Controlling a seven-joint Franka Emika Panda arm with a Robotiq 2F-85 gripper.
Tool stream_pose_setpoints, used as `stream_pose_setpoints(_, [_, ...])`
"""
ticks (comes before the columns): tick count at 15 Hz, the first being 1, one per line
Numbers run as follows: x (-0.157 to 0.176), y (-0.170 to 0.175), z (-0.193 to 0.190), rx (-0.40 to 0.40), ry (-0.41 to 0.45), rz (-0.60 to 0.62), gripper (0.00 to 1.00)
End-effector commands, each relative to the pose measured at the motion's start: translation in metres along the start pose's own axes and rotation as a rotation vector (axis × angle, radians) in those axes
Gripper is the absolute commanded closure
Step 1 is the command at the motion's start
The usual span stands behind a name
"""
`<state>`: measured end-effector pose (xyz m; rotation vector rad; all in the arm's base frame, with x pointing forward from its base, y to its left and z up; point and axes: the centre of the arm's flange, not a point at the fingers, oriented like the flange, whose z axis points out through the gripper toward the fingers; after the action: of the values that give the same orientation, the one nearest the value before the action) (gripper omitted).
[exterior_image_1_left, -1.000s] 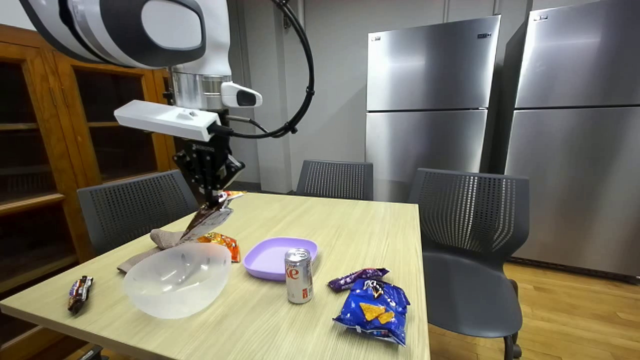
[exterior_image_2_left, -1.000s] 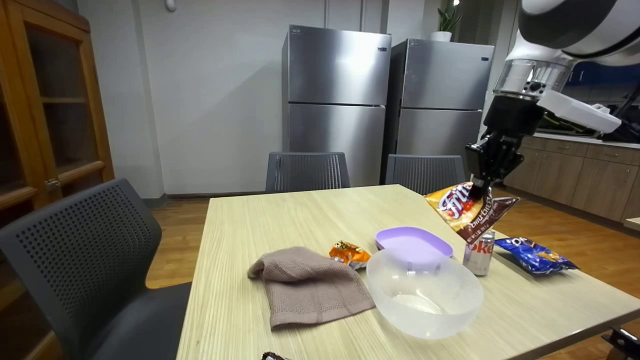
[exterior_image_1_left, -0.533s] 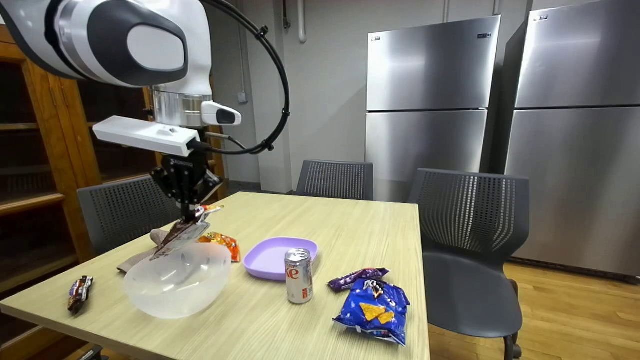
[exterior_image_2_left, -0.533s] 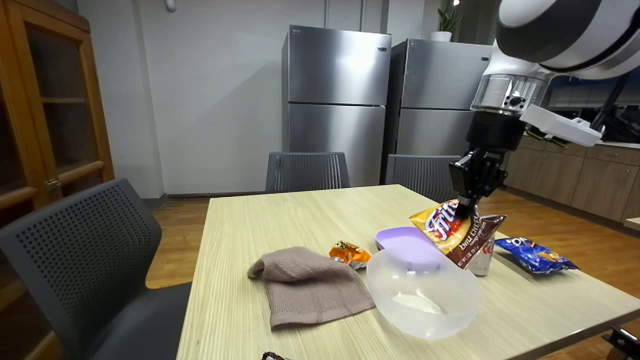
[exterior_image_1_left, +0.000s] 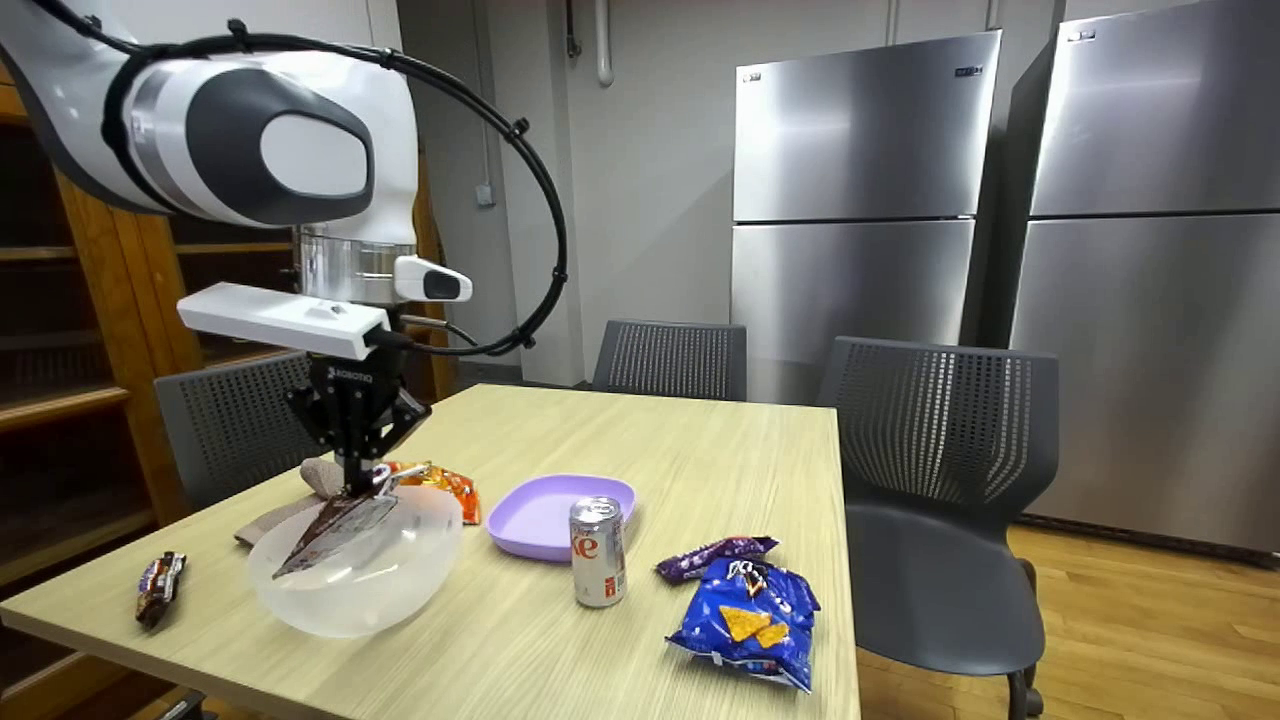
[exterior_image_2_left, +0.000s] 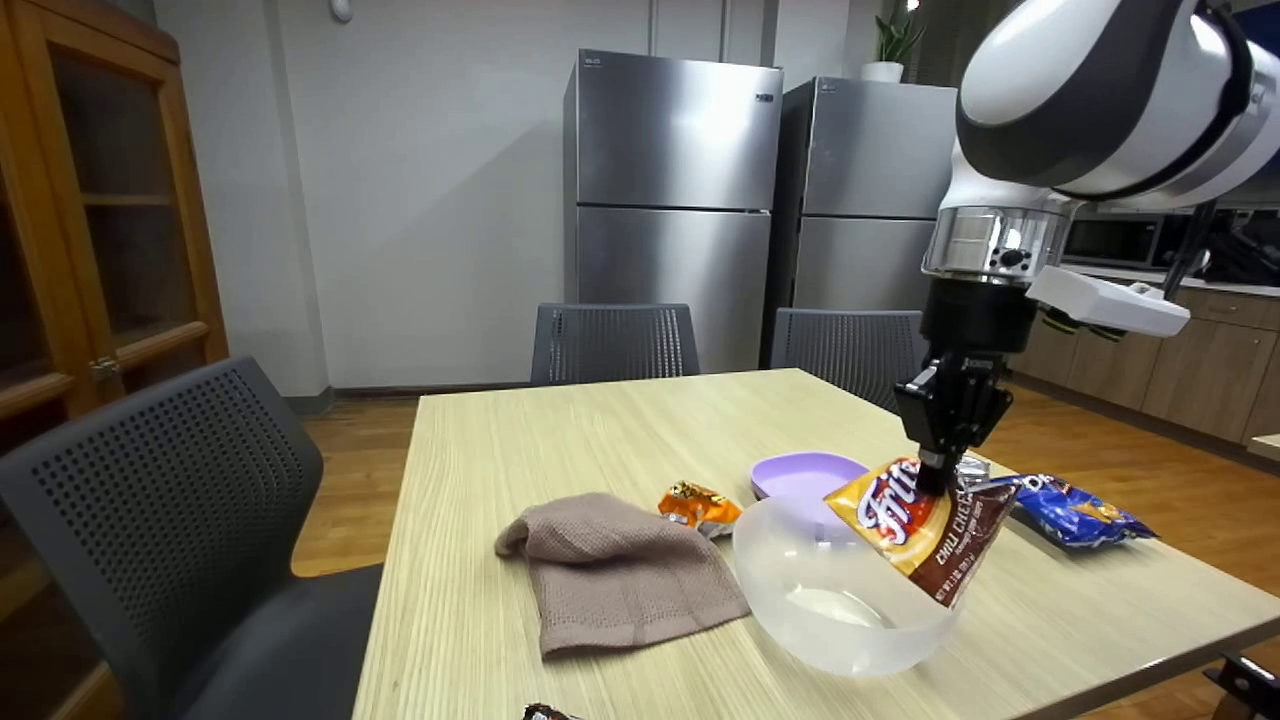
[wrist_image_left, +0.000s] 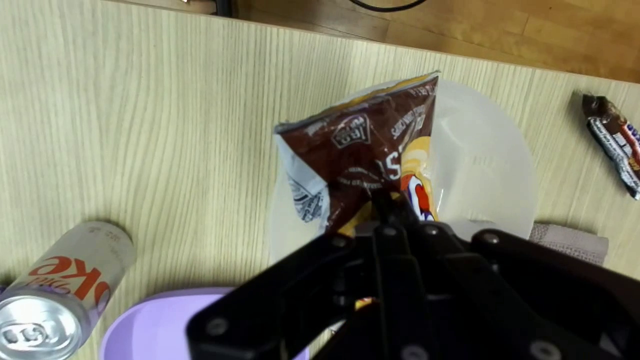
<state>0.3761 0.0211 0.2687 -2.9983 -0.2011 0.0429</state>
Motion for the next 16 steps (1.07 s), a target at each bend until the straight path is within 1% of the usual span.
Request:
stream_pose_setpoints(1, [0.007,-0.003,0.009,0.003,-0.009,0.002,1.00])
stream_pose_setpoints(7, [0.021,-0.012,0.018,-0.012,-0.024,-0.013,1.00])
stream_pose_setpoints(16, [0.056,-0.021,0.031,-0.039,-0.031,-0.011,1.00])
